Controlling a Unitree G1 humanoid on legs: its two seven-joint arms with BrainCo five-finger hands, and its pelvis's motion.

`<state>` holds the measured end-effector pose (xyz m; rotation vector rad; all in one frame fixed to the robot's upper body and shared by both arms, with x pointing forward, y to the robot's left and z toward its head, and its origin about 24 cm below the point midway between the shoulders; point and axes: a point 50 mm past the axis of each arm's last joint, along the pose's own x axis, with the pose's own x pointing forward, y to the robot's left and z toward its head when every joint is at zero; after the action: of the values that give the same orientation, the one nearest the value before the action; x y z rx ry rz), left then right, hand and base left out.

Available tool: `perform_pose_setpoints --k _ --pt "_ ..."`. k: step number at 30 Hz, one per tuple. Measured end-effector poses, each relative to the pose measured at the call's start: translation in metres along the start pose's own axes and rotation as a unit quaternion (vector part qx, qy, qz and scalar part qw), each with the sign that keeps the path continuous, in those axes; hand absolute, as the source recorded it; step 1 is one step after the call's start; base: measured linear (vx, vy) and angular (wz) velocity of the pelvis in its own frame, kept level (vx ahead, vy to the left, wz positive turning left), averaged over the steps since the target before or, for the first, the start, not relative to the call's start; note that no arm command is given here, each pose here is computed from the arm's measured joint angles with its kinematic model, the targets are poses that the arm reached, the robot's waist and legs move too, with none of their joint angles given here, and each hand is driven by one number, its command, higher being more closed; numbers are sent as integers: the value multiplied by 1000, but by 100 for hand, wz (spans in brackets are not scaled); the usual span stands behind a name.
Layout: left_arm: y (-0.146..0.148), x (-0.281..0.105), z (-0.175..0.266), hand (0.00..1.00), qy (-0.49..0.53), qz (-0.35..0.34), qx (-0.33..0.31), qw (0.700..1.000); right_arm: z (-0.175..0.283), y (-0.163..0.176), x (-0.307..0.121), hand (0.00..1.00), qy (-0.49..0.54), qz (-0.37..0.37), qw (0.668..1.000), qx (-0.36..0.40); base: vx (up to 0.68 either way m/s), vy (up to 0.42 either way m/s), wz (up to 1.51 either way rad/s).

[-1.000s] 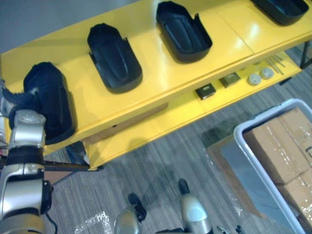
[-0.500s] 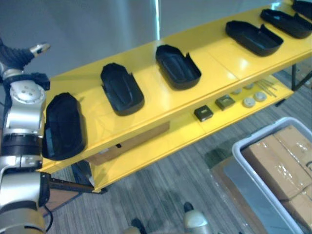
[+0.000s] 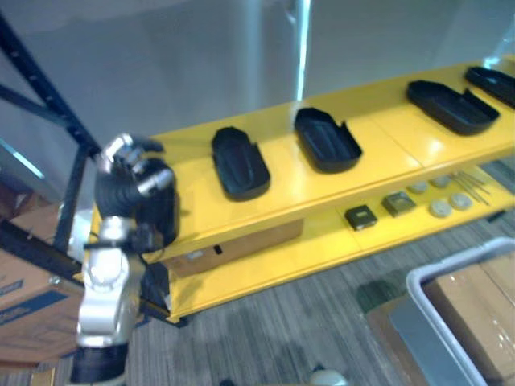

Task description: Walk over and take plastic housings, then place them on the shelf

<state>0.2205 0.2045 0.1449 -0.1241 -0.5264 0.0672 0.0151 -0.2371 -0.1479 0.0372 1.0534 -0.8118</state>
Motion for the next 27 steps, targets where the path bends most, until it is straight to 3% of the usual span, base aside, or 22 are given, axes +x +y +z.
perform_pose_setpoints --k 7,10,18,27 --pt "-23 -36 -29 100 81 21 -19 996 6 7 4 0 1 6 1000 -7 -37 -8 24" --pt "-27 -46 -52 100 145 25 9 989 12 15 5 0 -8 20 1000 -14 -14 -12 13" --pt "-9 -66 -88 100 252 92 89 959 19 28 7 0 -10 38 999 -12 32 -10 9" --pt "9 -57 -95 100 255 149 131 946 13 27 6 0 4 36 999 -4 9 -7 -3"
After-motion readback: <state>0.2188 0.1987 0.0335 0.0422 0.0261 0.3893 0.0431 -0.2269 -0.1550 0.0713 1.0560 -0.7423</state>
